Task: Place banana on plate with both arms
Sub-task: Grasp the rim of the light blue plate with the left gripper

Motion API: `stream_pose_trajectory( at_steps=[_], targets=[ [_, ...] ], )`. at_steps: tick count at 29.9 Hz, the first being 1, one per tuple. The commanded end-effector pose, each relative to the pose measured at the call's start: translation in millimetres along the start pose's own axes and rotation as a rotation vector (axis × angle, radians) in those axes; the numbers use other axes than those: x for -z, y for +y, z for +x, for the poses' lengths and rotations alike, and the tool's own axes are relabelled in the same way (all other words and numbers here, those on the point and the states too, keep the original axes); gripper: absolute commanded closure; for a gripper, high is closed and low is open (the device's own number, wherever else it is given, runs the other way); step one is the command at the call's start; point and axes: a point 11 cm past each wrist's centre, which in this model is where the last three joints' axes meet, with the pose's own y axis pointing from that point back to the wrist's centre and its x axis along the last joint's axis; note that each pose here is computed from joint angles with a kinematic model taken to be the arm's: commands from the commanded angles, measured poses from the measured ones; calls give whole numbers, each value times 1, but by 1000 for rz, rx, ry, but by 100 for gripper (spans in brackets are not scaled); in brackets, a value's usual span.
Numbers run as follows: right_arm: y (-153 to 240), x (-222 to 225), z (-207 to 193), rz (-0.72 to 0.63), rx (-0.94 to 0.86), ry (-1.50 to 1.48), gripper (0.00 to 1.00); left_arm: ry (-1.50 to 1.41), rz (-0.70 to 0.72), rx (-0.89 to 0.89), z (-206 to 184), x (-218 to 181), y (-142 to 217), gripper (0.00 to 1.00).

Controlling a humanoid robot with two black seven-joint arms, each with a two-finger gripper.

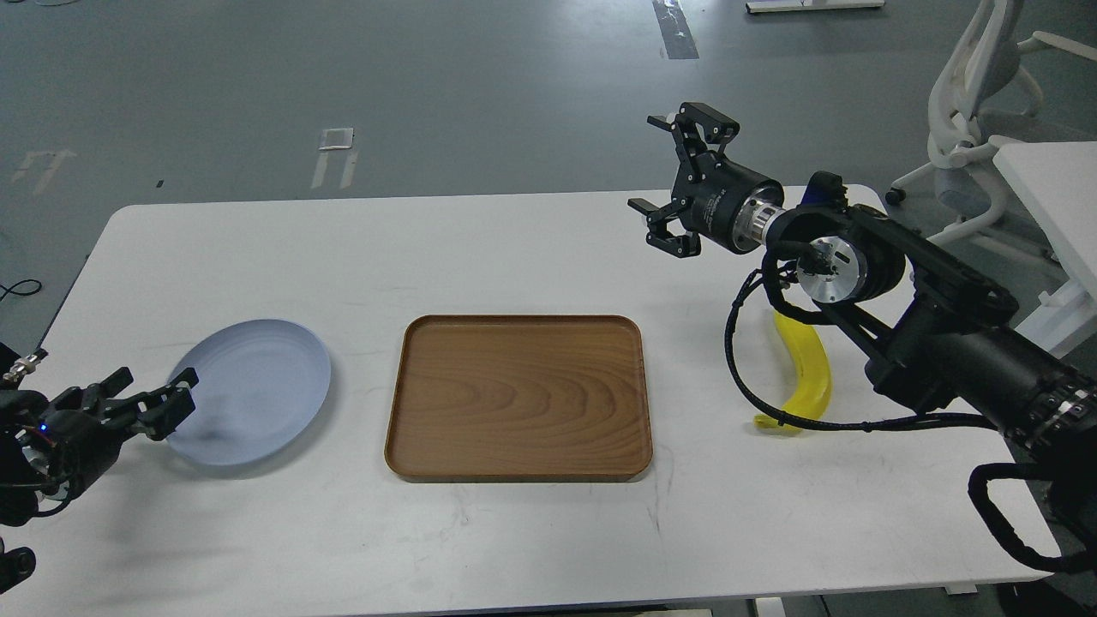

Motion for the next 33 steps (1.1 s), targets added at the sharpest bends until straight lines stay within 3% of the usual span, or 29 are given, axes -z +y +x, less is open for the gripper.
stream_pose_trajectory(
  at_steps=[1,18,19,20,22,26,31,33],
  targets=[
    [1,-1,1,-2,-4,0,0,12,-10,4,-5,-6,-3,15],
    [1,-2,3,-4,-6,-1,0,32,5,6,-7,-1,-3,20],
    [1,-2,3,-4,-6,-1,0,31,3,7,-7,-1,-3,36],
    [1,-2,3,-4,-6,-1,0,30,7,15,-10,0,-1,64],
    [1,-2,3,-4,-6,-1,0,30,19,30,-17,5,4,76],
    [2,-2,5,-4,-11,0,0,26,13,33,-17,5,4,81],
    [2,-2,5,-4,-11,0,0,23,17,26,-15,7,4,100],
    [2,-2,5,-4,-11,0,0,19,21,23,-14,9,5,100]
  ],
)
